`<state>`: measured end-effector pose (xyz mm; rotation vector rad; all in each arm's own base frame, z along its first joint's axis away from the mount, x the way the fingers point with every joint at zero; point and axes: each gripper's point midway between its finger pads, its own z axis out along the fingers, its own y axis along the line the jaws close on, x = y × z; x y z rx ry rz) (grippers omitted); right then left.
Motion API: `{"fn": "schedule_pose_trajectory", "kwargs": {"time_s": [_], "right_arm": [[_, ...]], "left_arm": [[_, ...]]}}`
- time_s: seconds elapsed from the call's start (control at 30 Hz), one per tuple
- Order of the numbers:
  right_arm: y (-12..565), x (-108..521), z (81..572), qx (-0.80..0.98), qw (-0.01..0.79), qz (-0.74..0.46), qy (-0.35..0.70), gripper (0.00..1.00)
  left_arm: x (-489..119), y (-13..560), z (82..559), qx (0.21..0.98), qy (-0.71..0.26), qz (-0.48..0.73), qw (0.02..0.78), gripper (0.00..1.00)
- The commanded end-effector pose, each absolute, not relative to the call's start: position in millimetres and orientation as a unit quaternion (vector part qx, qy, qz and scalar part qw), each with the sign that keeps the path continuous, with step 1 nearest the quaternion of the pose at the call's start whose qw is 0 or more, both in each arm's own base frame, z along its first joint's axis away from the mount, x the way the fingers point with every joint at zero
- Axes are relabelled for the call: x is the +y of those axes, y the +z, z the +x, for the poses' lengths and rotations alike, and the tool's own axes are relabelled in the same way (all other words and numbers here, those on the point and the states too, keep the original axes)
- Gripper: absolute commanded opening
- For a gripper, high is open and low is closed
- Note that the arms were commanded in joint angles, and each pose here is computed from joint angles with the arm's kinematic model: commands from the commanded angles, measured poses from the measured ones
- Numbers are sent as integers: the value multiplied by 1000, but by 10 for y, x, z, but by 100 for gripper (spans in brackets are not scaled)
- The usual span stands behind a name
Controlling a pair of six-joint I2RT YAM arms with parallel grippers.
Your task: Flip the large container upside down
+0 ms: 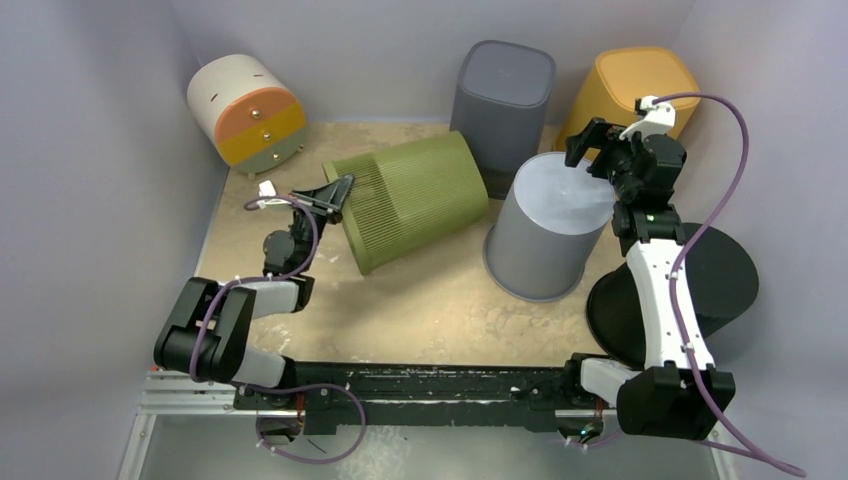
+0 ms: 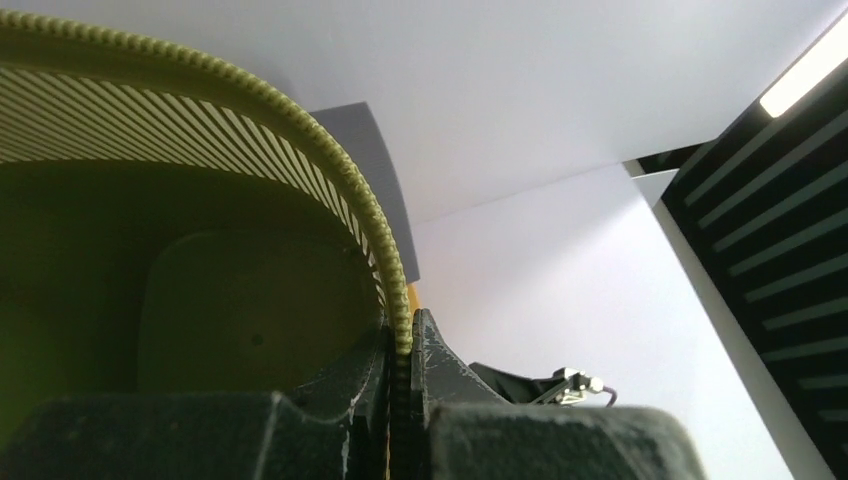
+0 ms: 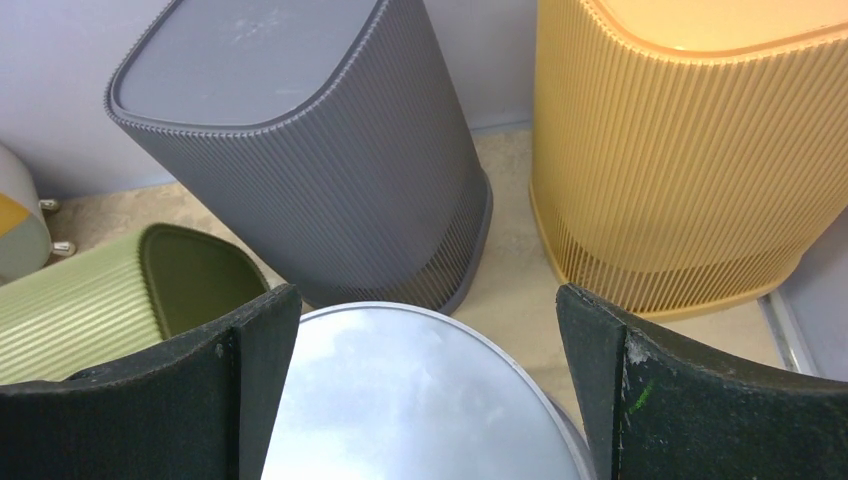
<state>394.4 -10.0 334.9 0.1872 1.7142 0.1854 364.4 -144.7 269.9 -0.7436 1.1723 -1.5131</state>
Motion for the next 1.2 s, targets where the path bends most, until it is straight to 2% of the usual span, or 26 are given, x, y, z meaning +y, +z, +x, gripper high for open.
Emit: {"fn": "schedule_pose_trajectory", "kwargs": {"time_s": [0.0,0.23,0.33,0.63,0.83,0.97,1.03,1.17], "right_arm": [[3546,-163,3967,737,668,79,62,100],[3496,-164,4031,741,664,81,65,100],[3439,-146,4070,743,660,82,71,99],[3425,-126,4142,745,658,78,75,99],[3435,-139,4128,744,660,75,69,100],[3390,-155,4120,746,658,75,64,100],[3359,-151,4127,748,657,74,64,100],[3326,-133,4152,749,655,74,71,100]], "left_arm": [[-1216,3554,3231,344,-717,-244,555,0],[-1174,4126,3218,279,-758,-217,548,0],[-1200,4163,3302,277,-764,-216,541,0],[-1479,2876,3894,416,-714,-291,482,0],[-1463,2362,3914,482,-676,-290,476,0],[-1202,1989,3779,517,-638,-319,474,0],[-1094,1974,3686,520,-630,-322,479,0],[-995,2307,3540,496,-647,-294,499,0]]}}
